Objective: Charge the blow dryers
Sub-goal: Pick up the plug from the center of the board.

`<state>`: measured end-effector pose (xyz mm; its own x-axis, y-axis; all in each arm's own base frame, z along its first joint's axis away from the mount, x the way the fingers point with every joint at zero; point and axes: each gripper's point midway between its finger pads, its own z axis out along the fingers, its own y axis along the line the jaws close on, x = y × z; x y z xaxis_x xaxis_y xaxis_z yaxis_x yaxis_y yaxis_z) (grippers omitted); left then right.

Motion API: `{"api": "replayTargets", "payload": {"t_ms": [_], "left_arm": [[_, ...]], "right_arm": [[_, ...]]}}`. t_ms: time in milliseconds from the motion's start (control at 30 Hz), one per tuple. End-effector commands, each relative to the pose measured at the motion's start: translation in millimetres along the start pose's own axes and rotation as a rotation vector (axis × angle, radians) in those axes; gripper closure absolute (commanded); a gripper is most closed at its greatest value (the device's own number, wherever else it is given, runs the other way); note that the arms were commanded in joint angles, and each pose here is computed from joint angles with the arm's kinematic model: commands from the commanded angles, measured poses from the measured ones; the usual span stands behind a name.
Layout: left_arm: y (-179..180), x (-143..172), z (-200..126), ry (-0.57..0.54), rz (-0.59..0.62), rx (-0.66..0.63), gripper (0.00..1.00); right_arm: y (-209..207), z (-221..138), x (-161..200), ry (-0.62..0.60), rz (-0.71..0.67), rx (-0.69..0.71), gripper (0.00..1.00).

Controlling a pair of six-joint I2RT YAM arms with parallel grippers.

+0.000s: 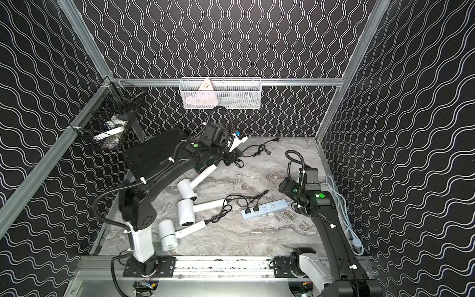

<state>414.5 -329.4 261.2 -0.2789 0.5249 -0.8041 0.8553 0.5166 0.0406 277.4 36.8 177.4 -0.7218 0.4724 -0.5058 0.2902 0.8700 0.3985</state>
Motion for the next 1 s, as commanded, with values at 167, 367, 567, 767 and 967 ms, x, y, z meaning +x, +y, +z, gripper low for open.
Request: {"api": "replayTargets", "payload": {"t_ms": [167,367,567,767,967], "left_arm": [[-35.3,55.5,-68.2,-0.018,0.202,-0.038,1.00],[-57.6,93.9,-78.1,-0.007,0.312,0.019,1.00],[-74.6,103.1,-82.3,-0.122,0.412,0.030,1.00],[-86.0,114.1,-91.9,-0.247,0.499,-0.019,1.00],[-92.3,120.2,-99.2,-0.303,0.542,-0.050,1.00]], "right_arm": [[73.2,-31.5,39.0,0.001,-0.306,-0.154,0.19],[104.8,-39.2,82.0,0.098,-0.416,-0.315,0.22],[137.9,-52.1,112.6,0.188,-0.502,-0.512,0.26],[154.8,-50.8,135.0,0.256,-0.573,-0.611,0.36],[165.8,-50.6,161.8,0.278,-0.710,-0.640,0.39]]}}
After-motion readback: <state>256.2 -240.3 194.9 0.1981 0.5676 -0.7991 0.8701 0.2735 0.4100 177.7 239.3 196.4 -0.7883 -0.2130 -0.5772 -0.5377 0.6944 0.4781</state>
